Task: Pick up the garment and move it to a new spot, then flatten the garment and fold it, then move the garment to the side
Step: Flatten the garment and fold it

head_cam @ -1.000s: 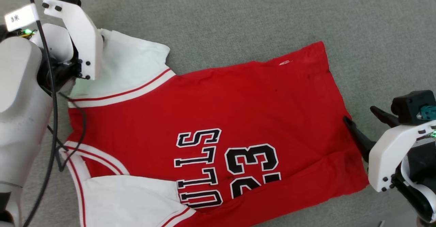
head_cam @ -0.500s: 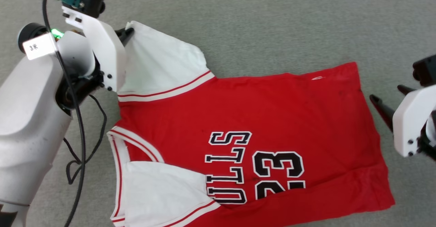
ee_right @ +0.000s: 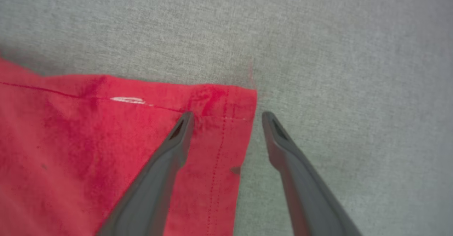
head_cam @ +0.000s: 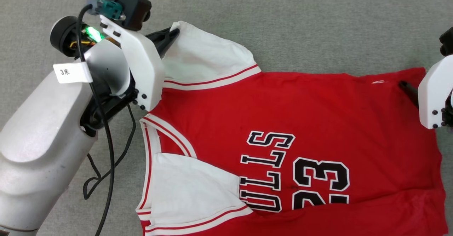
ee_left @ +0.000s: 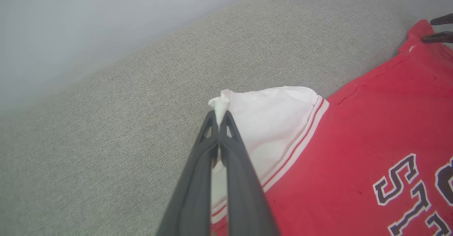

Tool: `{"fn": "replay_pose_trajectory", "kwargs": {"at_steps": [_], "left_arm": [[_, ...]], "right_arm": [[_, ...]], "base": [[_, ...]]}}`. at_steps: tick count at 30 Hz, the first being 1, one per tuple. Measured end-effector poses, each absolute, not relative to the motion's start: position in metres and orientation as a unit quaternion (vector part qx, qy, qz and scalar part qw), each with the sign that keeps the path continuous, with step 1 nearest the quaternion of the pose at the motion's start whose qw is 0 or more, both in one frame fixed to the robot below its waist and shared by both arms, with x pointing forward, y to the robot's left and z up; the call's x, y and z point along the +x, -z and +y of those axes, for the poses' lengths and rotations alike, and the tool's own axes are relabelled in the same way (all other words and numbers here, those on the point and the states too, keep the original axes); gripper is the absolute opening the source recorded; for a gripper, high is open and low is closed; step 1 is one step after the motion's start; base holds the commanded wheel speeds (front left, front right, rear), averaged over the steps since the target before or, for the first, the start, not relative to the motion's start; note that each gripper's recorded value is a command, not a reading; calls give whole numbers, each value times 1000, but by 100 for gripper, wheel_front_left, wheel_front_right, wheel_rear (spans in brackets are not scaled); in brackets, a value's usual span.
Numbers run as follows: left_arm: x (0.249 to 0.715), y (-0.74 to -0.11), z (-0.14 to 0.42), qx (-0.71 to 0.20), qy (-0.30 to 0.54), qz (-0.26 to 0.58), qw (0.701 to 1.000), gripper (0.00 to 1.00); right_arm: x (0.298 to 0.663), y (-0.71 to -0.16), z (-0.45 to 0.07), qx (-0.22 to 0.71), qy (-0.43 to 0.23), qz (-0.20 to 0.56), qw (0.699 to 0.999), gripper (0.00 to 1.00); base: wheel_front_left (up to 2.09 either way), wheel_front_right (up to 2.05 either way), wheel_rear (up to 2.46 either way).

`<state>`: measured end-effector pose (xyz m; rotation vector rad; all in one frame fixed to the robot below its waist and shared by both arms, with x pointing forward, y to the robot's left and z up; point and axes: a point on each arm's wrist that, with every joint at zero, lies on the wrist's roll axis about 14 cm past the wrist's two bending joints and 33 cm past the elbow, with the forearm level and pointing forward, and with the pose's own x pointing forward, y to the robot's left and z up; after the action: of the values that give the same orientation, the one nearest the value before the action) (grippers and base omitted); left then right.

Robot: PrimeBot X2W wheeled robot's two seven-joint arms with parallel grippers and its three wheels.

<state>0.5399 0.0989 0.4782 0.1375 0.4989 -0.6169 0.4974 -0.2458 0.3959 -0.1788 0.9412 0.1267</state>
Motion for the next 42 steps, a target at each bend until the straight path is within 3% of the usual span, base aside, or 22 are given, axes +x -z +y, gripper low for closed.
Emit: {"fn": "replay_pose_trajectory", "kwargs": {"at_steps": [12,13,14,29,42], "left_arm": [[534,-472,100,63,300,246,919,0],[534,-472,101,63,300,247,919,0],[534,-471,101,61,298,247,920,0],[514,-490,119,17,257,216,942,0],[453,-500,132,-25,237,211,948,0]], "right_arm": [[496,-361,-231,-105,-90,485,864,98],[496,-360,-230,-105,-92,483,864,24],[496,-360,-229,-105,-95,480,866,0],[502,-410,-233,-55,-90,344,933,0],[463,-437,-238,17,-79,264,961,0]], "base": [[0,0,0],[0,0,0],[0,0,0],[0,0,0],[0,0,0]]}}
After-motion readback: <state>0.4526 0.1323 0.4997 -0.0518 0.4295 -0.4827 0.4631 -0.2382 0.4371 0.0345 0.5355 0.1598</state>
